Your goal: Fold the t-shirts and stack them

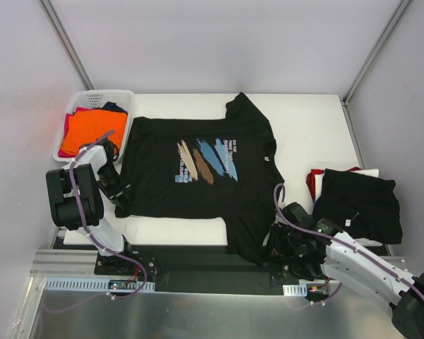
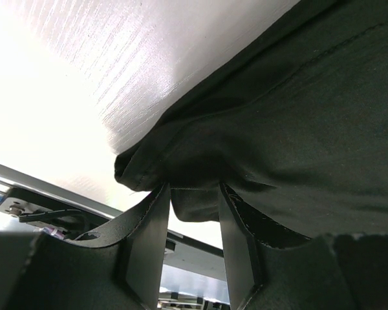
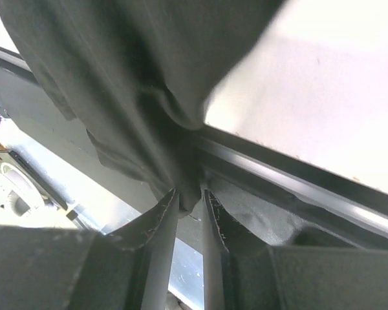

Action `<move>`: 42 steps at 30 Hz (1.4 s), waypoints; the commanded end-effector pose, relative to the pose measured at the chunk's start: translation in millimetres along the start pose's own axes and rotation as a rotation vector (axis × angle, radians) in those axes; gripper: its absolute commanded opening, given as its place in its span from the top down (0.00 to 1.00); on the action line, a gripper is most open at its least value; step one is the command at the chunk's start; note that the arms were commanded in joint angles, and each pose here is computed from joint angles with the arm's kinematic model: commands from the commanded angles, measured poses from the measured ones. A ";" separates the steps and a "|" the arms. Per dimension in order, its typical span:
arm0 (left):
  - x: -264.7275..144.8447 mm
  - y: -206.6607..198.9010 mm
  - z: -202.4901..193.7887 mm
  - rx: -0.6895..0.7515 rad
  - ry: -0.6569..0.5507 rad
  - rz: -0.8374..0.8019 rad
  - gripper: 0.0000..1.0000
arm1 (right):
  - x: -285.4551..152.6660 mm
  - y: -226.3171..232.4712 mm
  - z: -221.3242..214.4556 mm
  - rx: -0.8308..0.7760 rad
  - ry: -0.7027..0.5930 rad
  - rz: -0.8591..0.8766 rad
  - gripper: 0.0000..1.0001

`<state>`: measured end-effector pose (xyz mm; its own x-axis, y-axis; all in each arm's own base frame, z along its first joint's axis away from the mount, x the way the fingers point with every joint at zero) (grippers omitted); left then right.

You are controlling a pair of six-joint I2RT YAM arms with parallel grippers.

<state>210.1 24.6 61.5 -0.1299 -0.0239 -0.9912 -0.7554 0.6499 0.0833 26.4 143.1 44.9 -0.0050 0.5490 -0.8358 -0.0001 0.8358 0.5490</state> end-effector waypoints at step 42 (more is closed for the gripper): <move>-11.3 40.3 -6.7 -0.115 0.046 0.165 0.27 | 10.0 -4.0 -5.5 0.015 0.071 -0.095 0.99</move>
<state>185.8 32.1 70.7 -0.2291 -0.0058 -0.9734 -0.7727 0.6093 0.1782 15.8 148.6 37.1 -0.0917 0.5120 -0.8540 0.0492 0.8589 0.5097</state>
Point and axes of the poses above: each gripper's point midway between its finger pads, its own x axis out along the fingers, its own y axis along the line the jaws close on, z = x × y, the point moved 3 cm from there along -x, back along the fingers, and after that the axes turned 5 degrees about -x, right-handed, at the moved point
